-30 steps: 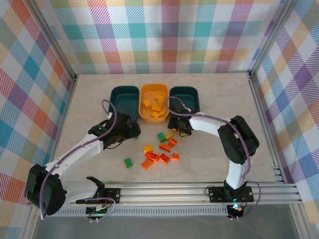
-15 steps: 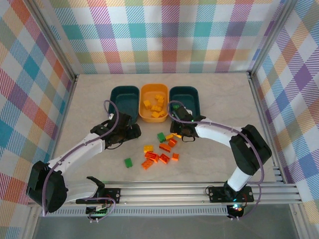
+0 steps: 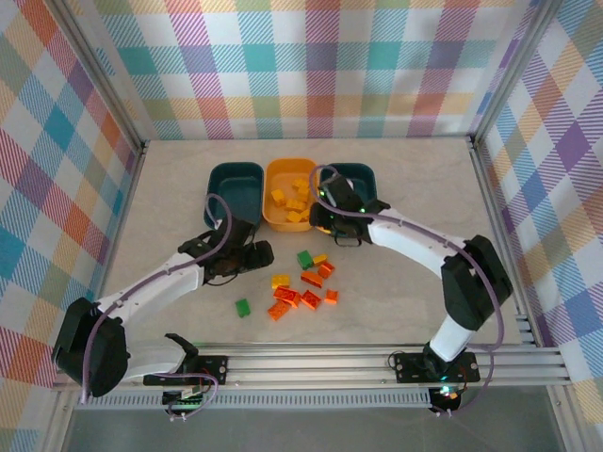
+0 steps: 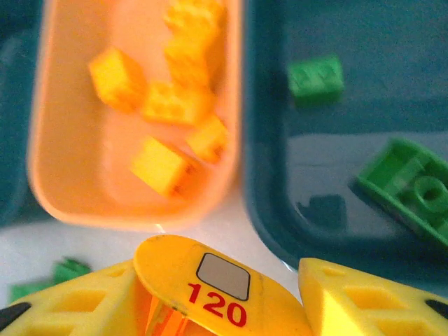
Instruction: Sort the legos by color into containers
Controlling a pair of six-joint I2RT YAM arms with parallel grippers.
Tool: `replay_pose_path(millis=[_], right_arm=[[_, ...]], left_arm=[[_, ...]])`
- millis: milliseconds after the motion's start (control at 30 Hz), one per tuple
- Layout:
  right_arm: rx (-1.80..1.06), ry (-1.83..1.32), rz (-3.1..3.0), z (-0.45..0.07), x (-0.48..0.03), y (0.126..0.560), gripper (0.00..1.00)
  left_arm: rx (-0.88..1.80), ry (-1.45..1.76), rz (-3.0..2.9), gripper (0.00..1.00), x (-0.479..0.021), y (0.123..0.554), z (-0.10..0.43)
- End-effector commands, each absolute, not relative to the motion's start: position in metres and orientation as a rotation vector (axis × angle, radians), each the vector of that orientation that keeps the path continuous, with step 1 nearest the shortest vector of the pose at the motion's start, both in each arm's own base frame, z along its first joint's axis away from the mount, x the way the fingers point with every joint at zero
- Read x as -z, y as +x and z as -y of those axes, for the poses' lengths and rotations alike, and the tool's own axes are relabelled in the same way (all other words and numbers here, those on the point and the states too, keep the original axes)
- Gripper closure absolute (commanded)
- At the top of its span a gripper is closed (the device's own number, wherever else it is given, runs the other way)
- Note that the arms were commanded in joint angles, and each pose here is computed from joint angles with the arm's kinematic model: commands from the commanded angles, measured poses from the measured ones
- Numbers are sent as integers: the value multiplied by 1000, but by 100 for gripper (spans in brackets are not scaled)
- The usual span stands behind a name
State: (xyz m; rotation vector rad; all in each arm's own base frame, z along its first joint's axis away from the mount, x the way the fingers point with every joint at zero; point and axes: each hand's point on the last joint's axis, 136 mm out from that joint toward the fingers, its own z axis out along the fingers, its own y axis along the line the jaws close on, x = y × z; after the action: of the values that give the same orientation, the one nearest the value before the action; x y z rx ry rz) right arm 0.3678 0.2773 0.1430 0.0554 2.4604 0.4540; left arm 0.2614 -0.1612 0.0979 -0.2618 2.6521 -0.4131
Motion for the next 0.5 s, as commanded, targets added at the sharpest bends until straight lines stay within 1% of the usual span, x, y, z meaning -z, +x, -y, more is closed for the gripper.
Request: replay_pose_path(millis=[0, 133, 233, 267, 333, 400, 467], right_arm=[[-479, -53, -2420, -306, -143, 391, 46], [-471, -129, -2431, -333, -129, 417, 43], [-485, -161, -2430, -347, -123, 430, 41], [-491, -166, -2423, -351, -124, 434, 38], [-488, -173, -2412, -356, -127, 441, 30], [-482, -181, -2400, -357, -135, 444, 26], [-475, -181, -2378, -352, -147, 442, 24]], left_arm=[[479, -223, -2694, 16, -88, 249, 181], [513, -177, -2730, 16, -80, 238, 202], [490, -153, -2748, 16, -75, 234, 211], [474, -146, -2753, 16, -73, 233, 212], [447, -148, -2769, 16, -65, 231, 211], [452, -143, -2782, 15, -60, 230, 214], [451, -128, -2798, 15, -56, 229, 219]])
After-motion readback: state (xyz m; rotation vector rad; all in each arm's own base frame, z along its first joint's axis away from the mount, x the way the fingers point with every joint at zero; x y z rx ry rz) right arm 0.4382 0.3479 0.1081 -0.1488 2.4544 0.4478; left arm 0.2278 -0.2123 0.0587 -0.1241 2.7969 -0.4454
